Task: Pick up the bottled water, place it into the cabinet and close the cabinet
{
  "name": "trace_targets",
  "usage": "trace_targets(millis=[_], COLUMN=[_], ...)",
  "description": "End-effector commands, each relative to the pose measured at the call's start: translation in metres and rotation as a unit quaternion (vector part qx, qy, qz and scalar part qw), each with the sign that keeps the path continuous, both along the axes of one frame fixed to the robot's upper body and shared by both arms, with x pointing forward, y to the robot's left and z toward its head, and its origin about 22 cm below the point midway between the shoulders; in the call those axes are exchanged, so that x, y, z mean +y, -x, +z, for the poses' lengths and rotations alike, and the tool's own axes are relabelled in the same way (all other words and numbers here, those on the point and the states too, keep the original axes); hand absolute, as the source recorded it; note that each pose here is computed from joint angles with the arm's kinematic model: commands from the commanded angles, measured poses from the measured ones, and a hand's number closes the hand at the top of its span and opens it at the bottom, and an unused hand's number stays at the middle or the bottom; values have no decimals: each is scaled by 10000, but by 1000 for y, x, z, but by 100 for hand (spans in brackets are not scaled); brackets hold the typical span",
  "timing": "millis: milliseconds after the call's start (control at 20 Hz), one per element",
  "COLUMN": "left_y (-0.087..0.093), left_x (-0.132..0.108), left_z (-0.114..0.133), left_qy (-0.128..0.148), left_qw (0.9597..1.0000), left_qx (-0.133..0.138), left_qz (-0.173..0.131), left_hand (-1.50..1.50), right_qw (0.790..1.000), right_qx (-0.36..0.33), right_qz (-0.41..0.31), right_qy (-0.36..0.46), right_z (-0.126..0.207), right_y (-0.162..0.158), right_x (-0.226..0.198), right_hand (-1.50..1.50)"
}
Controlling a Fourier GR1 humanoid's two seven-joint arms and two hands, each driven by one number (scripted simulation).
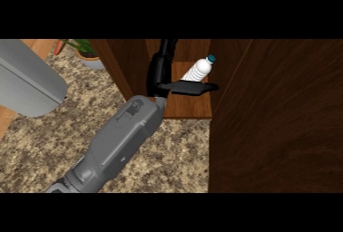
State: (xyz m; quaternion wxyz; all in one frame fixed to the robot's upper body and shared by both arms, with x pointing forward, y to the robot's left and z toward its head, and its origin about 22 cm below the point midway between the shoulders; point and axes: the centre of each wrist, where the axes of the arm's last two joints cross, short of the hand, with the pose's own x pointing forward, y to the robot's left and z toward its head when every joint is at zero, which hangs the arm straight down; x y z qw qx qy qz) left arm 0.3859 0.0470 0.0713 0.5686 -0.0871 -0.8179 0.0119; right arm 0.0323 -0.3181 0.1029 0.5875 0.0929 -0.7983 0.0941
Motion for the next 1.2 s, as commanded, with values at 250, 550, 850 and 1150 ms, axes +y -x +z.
trace_targets(millis=[250,550,850,1150], left_y=[79,117,150,189], left_x=[3,36,52,71], left_z=[-31,-30,-42,-36], left_qy=[379,541,565,718], left_qw=[9985,9970,9973,9966], left_qx=[31,181,249,191], left_qz=[-395,-515,-395,-356], left_hand=[-150,-150,-150,-150], right_qw=[9993,9990,9872,9774], right_qx=[-282,-370,177,215], right_qz=[32,83,1465,2008], right_qy=[249,231,606,626], right_z=[30,33,31,43], right_y=[0,-5,-17,-14], right_x=[14,26,30,49], right_hand=[-150,-150,150,150])
